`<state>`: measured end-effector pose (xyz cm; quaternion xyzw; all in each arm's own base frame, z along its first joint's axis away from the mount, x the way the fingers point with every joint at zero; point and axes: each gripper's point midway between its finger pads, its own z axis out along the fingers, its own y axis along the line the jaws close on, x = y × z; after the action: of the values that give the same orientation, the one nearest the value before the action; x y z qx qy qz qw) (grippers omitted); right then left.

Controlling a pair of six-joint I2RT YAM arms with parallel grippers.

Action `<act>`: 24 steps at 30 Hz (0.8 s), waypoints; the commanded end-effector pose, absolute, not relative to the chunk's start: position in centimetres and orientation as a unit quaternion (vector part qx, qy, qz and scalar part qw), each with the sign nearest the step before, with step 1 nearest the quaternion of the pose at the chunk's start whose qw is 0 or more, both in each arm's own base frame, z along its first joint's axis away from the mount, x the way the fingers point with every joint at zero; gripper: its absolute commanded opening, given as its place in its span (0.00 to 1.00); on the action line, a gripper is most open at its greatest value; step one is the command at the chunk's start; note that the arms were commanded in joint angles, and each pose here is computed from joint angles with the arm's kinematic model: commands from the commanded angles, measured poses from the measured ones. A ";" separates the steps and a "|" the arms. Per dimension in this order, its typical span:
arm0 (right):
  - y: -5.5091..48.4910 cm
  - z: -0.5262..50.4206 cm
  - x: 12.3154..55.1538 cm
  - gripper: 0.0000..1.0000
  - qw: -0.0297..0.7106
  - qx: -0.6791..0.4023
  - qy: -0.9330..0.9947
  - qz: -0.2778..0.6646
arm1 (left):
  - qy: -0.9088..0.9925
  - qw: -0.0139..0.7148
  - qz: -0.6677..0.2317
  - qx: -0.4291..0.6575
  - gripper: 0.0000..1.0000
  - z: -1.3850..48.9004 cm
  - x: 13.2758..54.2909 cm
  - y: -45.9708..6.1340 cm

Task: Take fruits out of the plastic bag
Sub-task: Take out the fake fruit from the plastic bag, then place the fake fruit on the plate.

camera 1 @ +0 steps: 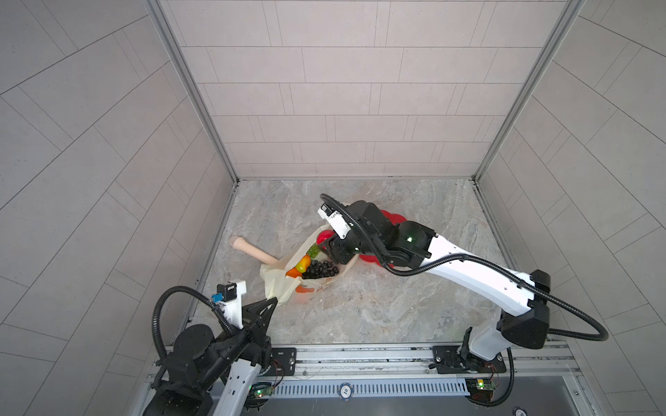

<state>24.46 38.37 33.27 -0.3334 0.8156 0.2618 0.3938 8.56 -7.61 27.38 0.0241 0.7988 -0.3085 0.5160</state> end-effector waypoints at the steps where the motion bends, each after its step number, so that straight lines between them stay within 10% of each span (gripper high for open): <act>1: 36.1 35.2 23.6 0.49 0.414 -0.327 0.810 0.255 | 0.794 0.525 -0.306 0.016 0.03 27.8 8.9 -7.4; 24: 17.7 40.8 25.8 0.51 0.485 -0.165 0.847 0.144 | 0.813 0.502 -0.296 0.001 0.03 27.9 10.5 -7.4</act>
<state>26.08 19.27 41.94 -0.1676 0.8303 0.1623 0.5061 10.14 -7.48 27.34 0.0045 0.8151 -0.2967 0.4976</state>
